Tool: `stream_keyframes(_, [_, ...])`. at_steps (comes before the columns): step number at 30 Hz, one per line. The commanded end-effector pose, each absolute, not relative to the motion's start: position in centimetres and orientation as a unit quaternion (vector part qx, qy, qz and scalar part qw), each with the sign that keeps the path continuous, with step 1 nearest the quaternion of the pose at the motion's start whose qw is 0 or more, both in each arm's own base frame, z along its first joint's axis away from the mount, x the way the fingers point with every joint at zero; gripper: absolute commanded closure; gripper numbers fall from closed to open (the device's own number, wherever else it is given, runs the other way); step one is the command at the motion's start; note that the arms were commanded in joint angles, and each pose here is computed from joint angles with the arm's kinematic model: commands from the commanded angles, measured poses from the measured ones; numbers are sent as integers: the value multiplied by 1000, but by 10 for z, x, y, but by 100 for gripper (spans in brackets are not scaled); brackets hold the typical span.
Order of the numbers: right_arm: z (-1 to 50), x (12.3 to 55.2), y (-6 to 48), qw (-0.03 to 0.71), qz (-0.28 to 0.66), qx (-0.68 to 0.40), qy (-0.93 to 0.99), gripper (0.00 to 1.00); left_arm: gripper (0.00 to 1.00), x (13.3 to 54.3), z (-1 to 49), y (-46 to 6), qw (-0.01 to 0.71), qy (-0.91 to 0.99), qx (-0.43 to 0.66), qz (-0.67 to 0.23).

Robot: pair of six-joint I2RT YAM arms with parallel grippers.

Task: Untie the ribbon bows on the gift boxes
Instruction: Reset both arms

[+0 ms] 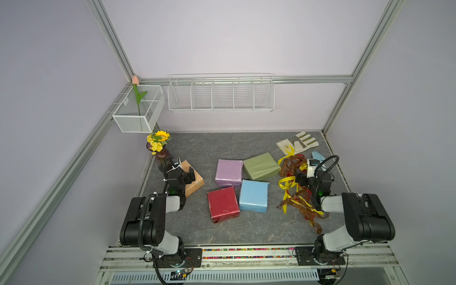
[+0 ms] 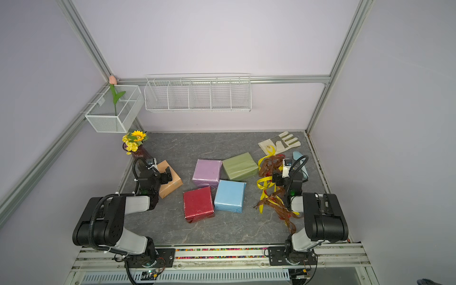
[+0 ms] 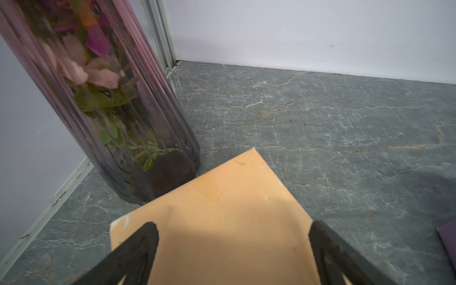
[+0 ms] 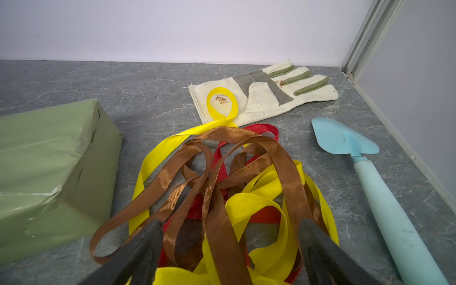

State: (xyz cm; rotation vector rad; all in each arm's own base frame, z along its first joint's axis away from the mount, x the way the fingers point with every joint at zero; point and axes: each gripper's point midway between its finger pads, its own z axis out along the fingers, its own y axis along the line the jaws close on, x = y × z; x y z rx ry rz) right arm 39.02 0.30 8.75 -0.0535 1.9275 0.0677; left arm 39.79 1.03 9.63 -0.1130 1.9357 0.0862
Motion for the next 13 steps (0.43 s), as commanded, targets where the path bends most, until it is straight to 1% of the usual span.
stream_keyframes(1, [94,394,3,579,21,-28,815,12,2,406,113,10,586,808,-51,30])
stream_keyframes(12, [94,394,3,579,20,-29,815,12,2,406,112,11,584,809,-53,32])
stream_keyframes(13, [94,394,3,579,20,-28,815,12,1,406,113,13,584,809,-57,37])
